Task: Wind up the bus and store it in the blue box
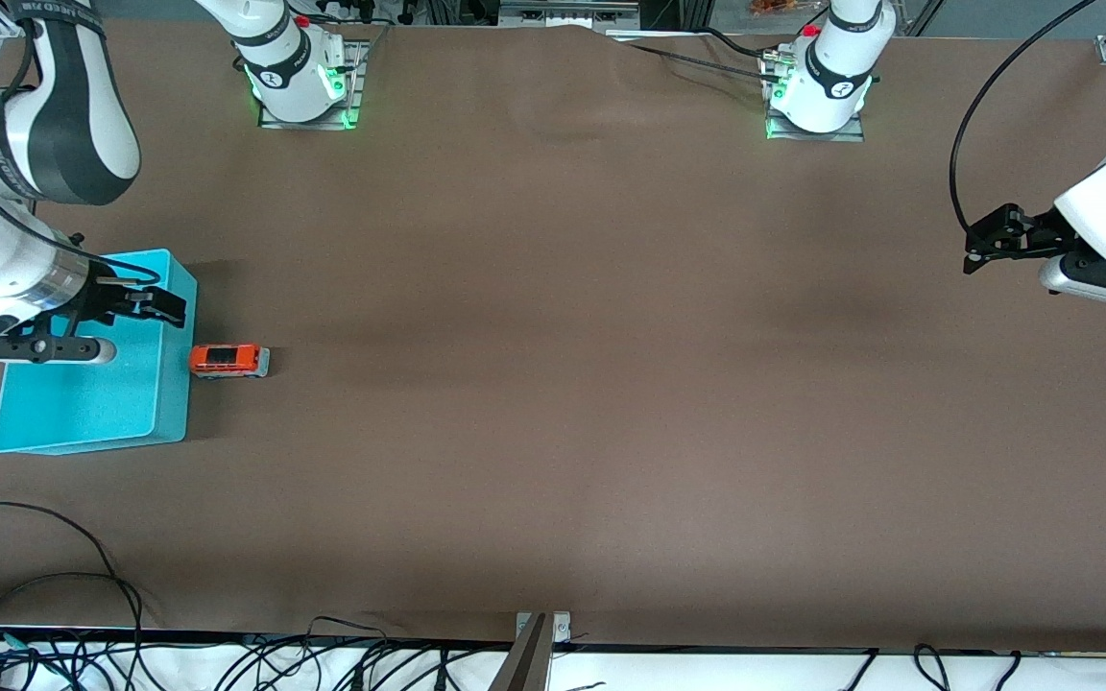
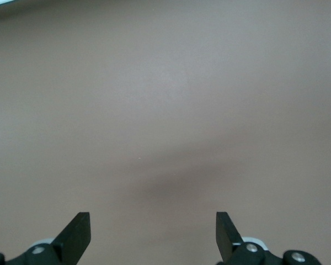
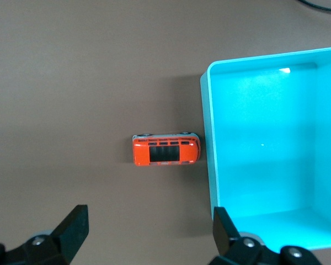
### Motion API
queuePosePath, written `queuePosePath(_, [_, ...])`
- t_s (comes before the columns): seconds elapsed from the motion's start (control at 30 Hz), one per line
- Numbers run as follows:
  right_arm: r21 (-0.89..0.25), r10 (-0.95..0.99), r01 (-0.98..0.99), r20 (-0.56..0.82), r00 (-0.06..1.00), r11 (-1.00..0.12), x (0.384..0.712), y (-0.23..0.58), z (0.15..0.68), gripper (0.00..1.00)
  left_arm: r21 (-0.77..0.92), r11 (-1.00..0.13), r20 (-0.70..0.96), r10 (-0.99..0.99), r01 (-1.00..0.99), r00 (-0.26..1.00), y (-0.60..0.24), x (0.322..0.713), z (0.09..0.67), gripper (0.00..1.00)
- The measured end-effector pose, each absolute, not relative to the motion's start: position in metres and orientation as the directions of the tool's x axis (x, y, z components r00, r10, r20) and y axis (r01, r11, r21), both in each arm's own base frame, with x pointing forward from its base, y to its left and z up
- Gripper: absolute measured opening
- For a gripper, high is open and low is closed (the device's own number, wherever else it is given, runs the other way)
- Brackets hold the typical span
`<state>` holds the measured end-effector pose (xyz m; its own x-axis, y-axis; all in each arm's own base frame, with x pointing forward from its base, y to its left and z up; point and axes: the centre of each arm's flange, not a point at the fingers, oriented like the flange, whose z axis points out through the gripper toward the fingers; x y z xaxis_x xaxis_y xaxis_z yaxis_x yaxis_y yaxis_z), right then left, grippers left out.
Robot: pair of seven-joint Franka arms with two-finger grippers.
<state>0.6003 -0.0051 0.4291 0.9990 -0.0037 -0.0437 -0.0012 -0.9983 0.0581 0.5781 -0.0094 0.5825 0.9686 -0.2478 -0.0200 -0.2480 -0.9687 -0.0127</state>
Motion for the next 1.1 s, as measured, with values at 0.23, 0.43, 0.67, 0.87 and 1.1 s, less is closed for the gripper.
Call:
queuePosePath(0.23, [0.054, 0.003, 0.004, -0.025, 1.000, -0.999, 0.597, -0.004, 0.394, 1.00, -0.013, -0.969, -0.020, -0.248, -0.248, 0.969, -0.009, 0.578, 0.582, 1.00])
queuePosePath(0.43, [0.051, 0.006, 0.007, -0.011, 1.000, -0.999, 0.592, -0.004, 0.372, 1.00, -0.013, -0.969, -0.020, -0.248, -0.248, 0.969, -0.009, 0.578, 0.582, 1.00])
queuePosePath(0.67, [0.047, 0.008, 0.008, 0.016, 1.000, -0.999, 0.583, -0.005, 0.345, 1.00, -0.013, -0.969, -0.020, -0.248, -0.248, 0.969, -0.009, 0.578, 0.582, 1.00])
queuePosePath(0.87, [0.044, -0.004, -0.005, 0.012, 1.000, -0.999, 0.576, -0.007, 0.322, 1.00, -0.013, -0.969, -0.020, -0.248, -0.248, 0.969, -0.009, 0.578, 0.582, 1.00])
queuePosePath(1.1, [0.041, -0.207, -0.207, 0.010, 0.978, -0.977, 0.573, -0.015, 0.309, 1.00, -0.013, -0.969, -0.020, -0.248, -0.248, 0.969, -0.009, 0.578, 0.582, 1.00])
